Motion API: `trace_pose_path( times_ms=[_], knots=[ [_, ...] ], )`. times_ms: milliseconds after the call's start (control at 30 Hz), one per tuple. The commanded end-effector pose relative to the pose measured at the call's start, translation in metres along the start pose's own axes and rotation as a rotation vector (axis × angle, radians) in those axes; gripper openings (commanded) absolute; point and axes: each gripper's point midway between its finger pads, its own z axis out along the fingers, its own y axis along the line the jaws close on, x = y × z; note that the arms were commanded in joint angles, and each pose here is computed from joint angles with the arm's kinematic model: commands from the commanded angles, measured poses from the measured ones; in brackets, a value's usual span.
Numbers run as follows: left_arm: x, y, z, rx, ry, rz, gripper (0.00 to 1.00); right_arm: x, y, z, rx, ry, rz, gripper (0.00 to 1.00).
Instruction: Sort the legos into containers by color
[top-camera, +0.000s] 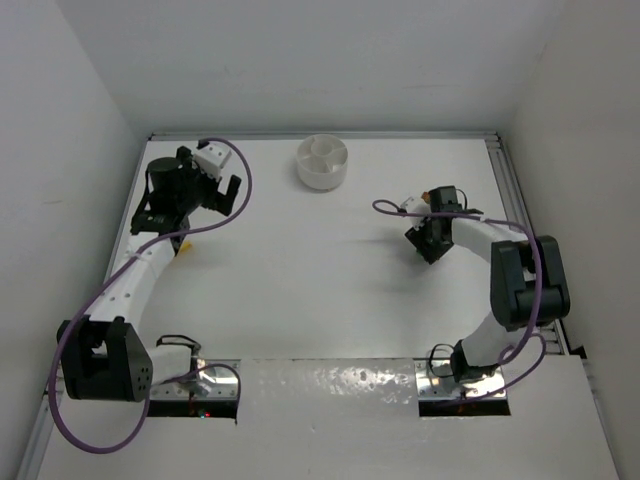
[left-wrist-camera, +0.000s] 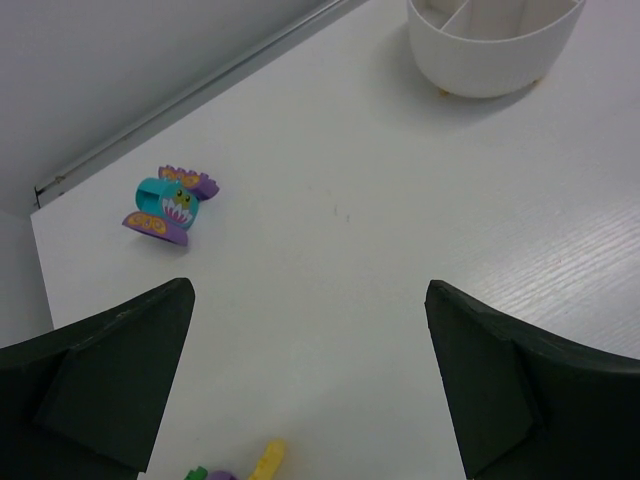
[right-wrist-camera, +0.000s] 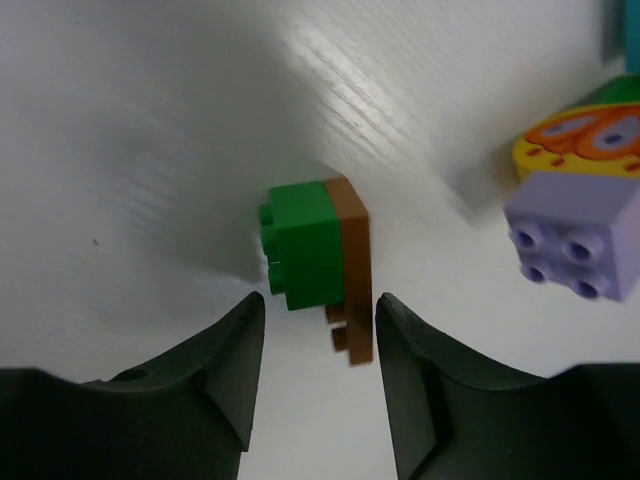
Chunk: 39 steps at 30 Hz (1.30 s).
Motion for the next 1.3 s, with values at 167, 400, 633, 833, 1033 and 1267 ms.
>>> trace_pose_path(
  times_ms=[167, 400, 633, 833, 1033, 1267],
  knots=[
    [-0.018, 0.008, -0.008, -0.051, -0.055, 0.012, 1.0, -0.002, 0.006, 0.013, -0.084, 0.024, -0.047, 0.37],
    [-0.02, -0.002, -0.009, 0.003, -0.073, 0.004, 0.91, -0.018, 0.021, 0.003, -0.168, -0.036, 0.008, 0.0],
    [-0.009, -0.067, -0.004, 0.252, -0.042, 0.018, 0.79, -0.134, 0.072, -0.047, -0.228, -0.344, 0.238, 0.0],
    [-0.017, -0.15, 0.004, 0.414, -0.07, 0.154, 0.85, -0.234, 0.127, -0.098, -0.346, -0.666, 0.471, 0.0],
    [-0.047, -0.197, -0.005, 0.582, -0.278, 0.276, 0.74, -0.261, 0.163, -0.12, -0.418, -0.698, 0.519, 0.0],
    [-0.058, -0.21, 0.008, 0.57, -0.323, 0.211, 0.75, -0.261, 0.195, -0.124, -0.46, -0.7, 0.453, 0.0]
  ],
)
